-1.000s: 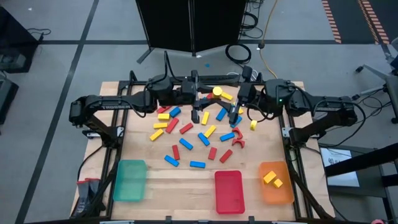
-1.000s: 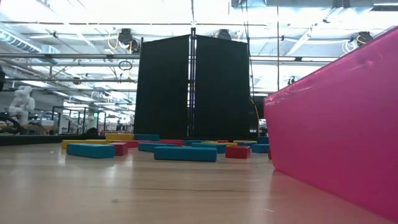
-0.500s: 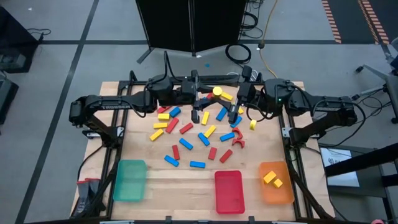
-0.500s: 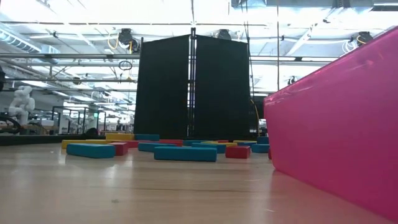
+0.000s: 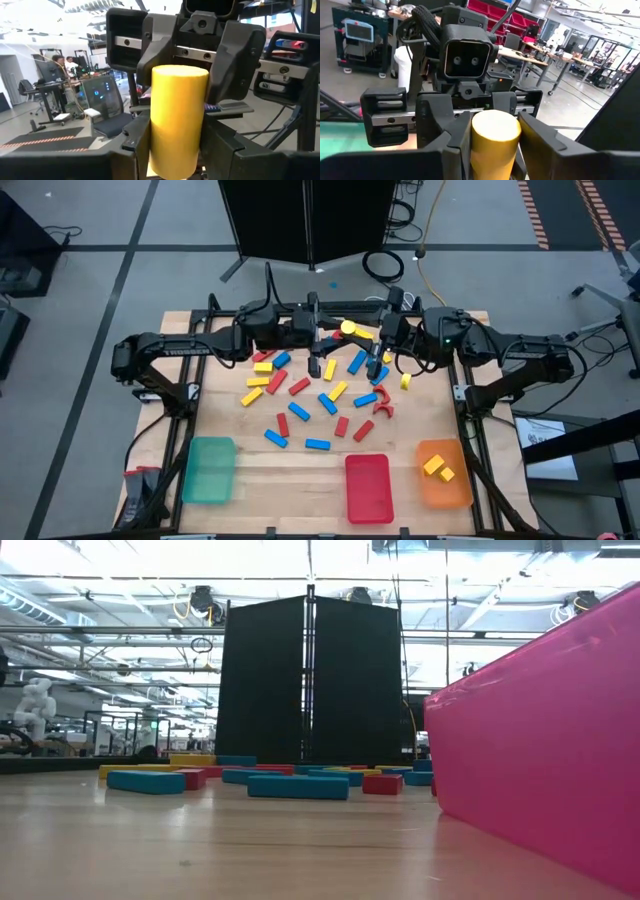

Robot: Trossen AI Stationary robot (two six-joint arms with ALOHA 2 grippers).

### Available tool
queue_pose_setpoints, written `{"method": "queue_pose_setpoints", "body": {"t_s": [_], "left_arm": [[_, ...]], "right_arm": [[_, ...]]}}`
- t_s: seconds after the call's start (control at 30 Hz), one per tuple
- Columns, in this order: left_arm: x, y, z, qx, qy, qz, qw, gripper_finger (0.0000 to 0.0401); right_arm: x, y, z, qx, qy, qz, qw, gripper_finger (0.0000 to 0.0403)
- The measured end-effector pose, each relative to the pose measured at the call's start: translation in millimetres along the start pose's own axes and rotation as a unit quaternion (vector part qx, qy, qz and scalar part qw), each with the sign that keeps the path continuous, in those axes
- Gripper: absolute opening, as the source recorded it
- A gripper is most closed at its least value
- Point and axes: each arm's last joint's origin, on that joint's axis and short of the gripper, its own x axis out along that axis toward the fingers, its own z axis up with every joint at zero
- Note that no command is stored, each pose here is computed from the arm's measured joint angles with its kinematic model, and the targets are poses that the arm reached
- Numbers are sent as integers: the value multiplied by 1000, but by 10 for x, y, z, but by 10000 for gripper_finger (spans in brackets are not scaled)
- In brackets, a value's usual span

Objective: Sort blocks
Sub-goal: Put the yellow block into the orange bin

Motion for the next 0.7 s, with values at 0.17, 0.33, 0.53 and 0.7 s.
{"method": "queue_pose_setpoints", "body": {"t_s": [0.17,0.33,0.53,0.7], "left_arm": [[1,0,0,-1,-1,0,1000,143],[1,3,4,-5,-3,2,1000,229],[-7,-12,-66,-13,39,-5,999,321],[-85,-10,-144,-27,112,-14,993,346]], "right_arm": [[1,5,-4,-2,1,9,1000,113],[12,17,-25,-9,8,13,1000,113],[-6,0,-14,-11,6,4,1000,113],[-238,-134,66,-4,-1,-34,999,113]]}}
